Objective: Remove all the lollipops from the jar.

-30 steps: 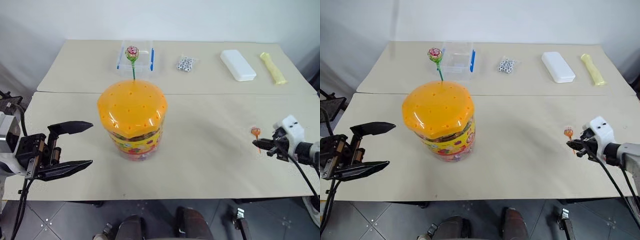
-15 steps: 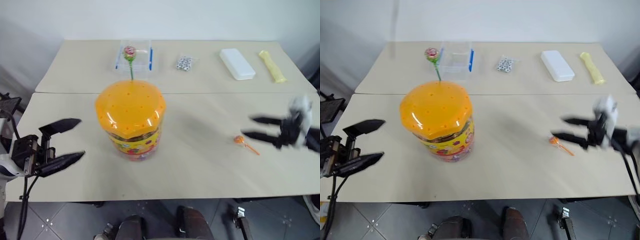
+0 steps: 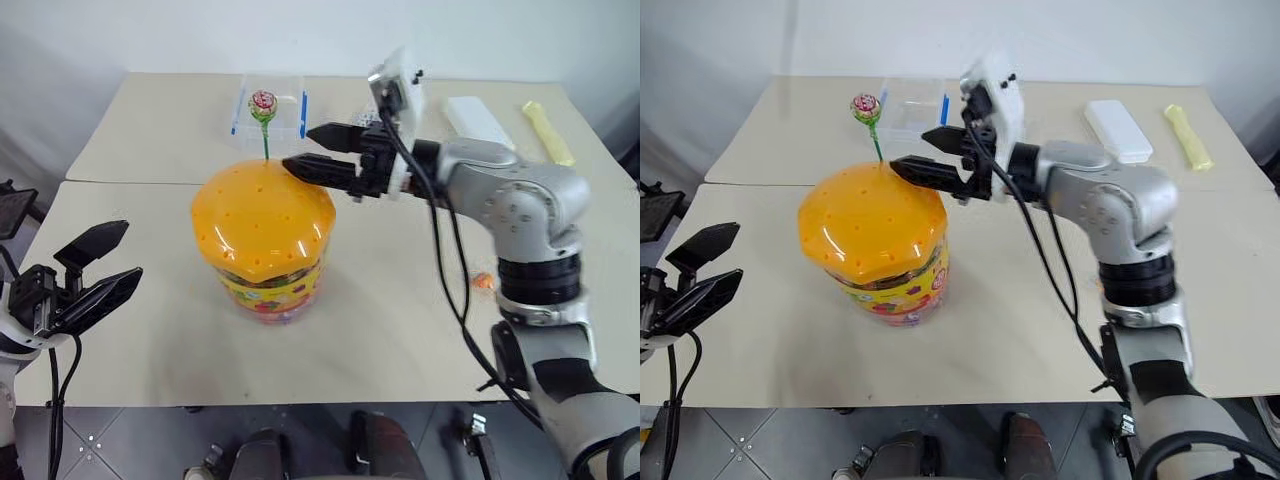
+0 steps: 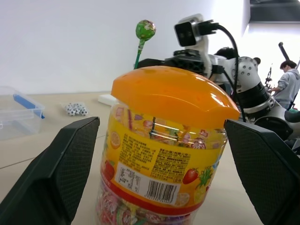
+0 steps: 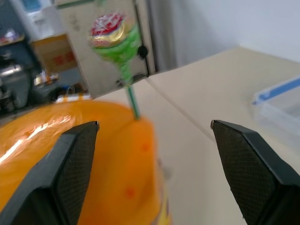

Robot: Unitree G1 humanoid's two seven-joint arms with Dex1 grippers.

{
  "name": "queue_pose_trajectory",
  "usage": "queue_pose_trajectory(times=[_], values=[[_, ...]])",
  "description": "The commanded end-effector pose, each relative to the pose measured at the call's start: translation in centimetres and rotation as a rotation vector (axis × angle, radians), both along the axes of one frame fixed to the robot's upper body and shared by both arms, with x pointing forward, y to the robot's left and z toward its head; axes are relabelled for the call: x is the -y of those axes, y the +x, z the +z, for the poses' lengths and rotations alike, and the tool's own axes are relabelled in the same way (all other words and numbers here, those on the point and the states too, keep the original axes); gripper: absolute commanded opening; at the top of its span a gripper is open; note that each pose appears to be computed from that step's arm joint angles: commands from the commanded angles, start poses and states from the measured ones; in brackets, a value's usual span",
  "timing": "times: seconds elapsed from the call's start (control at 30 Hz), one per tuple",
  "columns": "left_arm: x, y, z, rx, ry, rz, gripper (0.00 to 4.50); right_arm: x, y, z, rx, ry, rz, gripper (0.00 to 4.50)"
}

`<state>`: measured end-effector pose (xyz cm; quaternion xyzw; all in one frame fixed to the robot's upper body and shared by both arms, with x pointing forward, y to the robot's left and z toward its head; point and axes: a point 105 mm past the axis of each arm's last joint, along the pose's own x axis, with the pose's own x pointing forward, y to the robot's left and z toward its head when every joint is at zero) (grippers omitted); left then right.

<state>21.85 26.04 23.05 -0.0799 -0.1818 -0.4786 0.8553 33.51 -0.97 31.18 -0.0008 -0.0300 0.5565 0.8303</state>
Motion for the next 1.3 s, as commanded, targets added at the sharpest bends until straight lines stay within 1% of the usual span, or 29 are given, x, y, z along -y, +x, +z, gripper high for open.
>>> queue_pose_trajectory(times=[0.03, 0.23, 0.33, 0.43, 0.53, 0.6, 0.67, 0.8, 0.83, 0.87, 0.97, 1.03, 1.1, 1.17, 1.23, 1.3], values=[[0.2, -0.6, 0.5, 0.036, -0.003, -0.001, 4.50, -1.1, -0.9, 1.3, 0.045, 0.030, 0.046, 4.00], [0.9, -0.7, 1.3, 0.078, -0.069, -0.034, 4.50, -4.5, -2.2, 1.7, 0.022, 0.037, 0.159, 4.00], [1.3, -0.8, 1.9, 0.108, -0.085, -0.042, 4.50, -4.7, -1.7, 1.4, 0.011, 0.013, 0.148, 4.00], [1.5, -0.9, 2.4, 0.135, -0.091, -0.043, 4.50, -4.8, -1.4, 1.8, -0.018, 0.028, 0.145, 4.00], [1.8, -0.8, 2.5, 0.142, -0.092, -0.047, 4.50, -5.0, -1.1, 1.9, -0.011, 0.021, 0.136, 4.00], [2.0, -0.7, 2.4, 0.144, -0.093, -0.045, 4.50, -5.1, -0.9, 1.9, -0.009, 0.019, 0.134, 3.60], [2.2, -0.7, 2.3, 0.146, -0.094, -0.042, 4.50, -5.1, -0.9, 1.9, -0.003, 0.012, 0.142, 3.08], [2.7, -0.7, 2.4, 0.152, -0.094, -0.039, 4.50, -5.1, -0.7, 2.1, 0.016, 0.019, 0.136, 1.76], [2.7, -0.6, 2.5, 0.153, -0.094, -0.037, 4.50, -5.1, -0.6, 2.2, 0.020, 0.023, 0.131, 1.34], [2.8, -0.6, 2.5, 0.155, -0.091, -0.035, 4.50, -5.2, -0.6, 2.3, 0.028, 0.028, 0.138, 1.06], [2.9, -0.5, 2.7, 0.157, -0.078, -0.038, 4.50, -5.1, -0.8, 3.0, 0.067, 0.062, 0.161, 0.04], [2.9, -0.4, 2.7, 0.159, -0.073, -0.041, 4.50, -4.7, -0.8, 3.5, 0.076, 0.078, 0.167, 0.02], [2.8, -0.3, 2.7, 0.157, -0.067, -0.049, 4.50, -3.9, -1.0, 4.8, 0.097, 0.136, 0.193, 0.02], [2.8, -0.3, 2.7, 0.152, -0.047, -0.075, 4.50, -2.7, -1.5, 6.5, 0.158, 0.194, 0.224, 0.02], [3.0, -0.3, 3.0, 0.145, -0.026, -0.119, 4.50, -0.9, -1.8, 7.7, 0.238, 0.211, 0.231, 0.02], [3.2, -0.5, 3.3, 0.141, -0.003, -0.157, 4.50, 1.1, -2.0, 8.7, 0.280, 0.233, 0.219, 0.02]])
